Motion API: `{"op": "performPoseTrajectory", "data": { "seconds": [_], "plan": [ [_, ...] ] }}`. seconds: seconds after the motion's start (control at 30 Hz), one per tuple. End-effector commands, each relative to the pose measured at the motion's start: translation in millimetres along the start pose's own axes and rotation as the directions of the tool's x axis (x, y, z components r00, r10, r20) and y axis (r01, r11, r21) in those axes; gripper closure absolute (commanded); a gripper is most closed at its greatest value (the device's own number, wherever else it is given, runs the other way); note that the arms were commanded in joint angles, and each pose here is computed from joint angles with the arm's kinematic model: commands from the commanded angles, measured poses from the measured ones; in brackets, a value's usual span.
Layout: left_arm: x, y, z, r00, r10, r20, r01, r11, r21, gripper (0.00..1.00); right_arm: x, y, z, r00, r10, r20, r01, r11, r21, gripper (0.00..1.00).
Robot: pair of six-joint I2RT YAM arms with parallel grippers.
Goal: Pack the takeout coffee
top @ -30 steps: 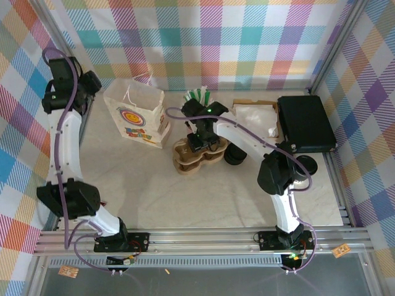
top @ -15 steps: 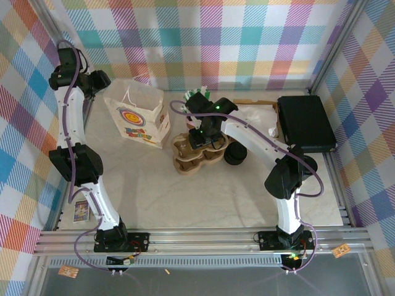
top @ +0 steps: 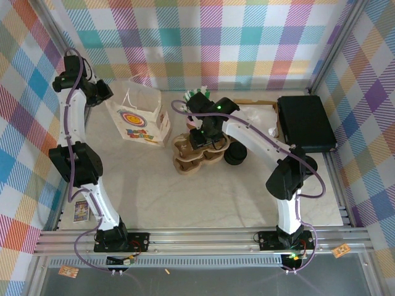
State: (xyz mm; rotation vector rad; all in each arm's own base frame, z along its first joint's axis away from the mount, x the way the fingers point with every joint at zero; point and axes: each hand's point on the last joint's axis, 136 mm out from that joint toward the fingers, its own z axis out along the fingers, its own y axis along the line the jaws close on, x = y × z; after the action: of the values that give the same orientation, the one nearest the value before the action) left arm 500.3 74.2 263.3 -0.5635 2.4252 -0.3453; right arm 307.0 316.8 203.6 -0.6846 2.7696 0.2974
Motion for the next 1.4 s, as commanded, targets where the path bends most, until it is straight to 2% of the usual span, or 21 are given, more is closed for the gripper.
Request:
{"op": "performPoseTrajectory", "data": {
  "seconds": [0.0, 0.27, 0.47, 0.53, 0.7, 0.8, 1.07, 1.17, 1.37],
  "plan": [
    [8.1, -5.8, -32.4, 1.000, -0.018, 0.017, 0.017, 0.999, 0.029, 0.87, 7.7, 3.8, -17.9, 1.000, 0.011, 0.009, -0.010, 1.000, -0.015, 0.58],
    [62.0, 5.3, -66.5, 0.988, -0.153, -0.005, 0.153, 0.988, -0.003, 0.87, 11.1, 3.8, -20.4, 1.000, 0.006, 0.001, -0.006, 1.000, -0.017, 0.58],
    [112.9, 10.1, -96.3, 0.979, -0.200, -0.039, 0.200, 0.980, -0.006, 0.87, 11.5, 2.2, -24.9, 1.000, -0.010, 0.001, 0.010, 1.000, -0.009, 0.58],
    [117.7, 10.2, -110.8, 0.981, -0.195, -0.016, 0.195, 0.981, -0.007, 0.83, 11.5, 2.3, -27.2, 1.000, -0.013, 0.000, 0.013, 1.000, -0.011, 0.58],
    [79.3, 3.2, -146.9, 0.983, -0.132, 0.127, 0.136, 0.990, -0.027, 0.65, 11.9, 4.8, -34.0, 1.000, -0.018, 0.001, 0.018, 1.000, -0.025, 0.58],
    [46.7, -7.2, -148.1, 0.982, -0.086, 0.168, 0.089, 0.996, -0.014, 0.61, 12.0, 6.1, -34.6, 1.000, -0.027, 0.003, 0.027, 0.999, -0.033, 0.58],
    [-6.7, -37.8, -109.4, 0.973, 0.154, 0.174, -0.171, 0.982, 0.086, 0.52, 8.5, 10.6, -33.1, 0.999, -0.040, 0.016, 0.041, 0.998, -0.057, 0.58],
    [-20.6, -44.8, -89.8, 0.962, 0.211, 0.172, -0.233, 0.965, 0.120, 0.52, 6.0, 14.8, -32.7, 0.999, -0.040, 0.025, 0.042, 0.996, -0.078, 0.58],
    [-27.2, -46.9, -57.8, 0.952, 0.284, 0.114, -0.299, 0.942, 0.154, 0.53, 1.3, 20.3, -32.7, 0.998, -0.044, 0.039, 0.048, 0.993, -0.105, 0.58]
  ]
}}
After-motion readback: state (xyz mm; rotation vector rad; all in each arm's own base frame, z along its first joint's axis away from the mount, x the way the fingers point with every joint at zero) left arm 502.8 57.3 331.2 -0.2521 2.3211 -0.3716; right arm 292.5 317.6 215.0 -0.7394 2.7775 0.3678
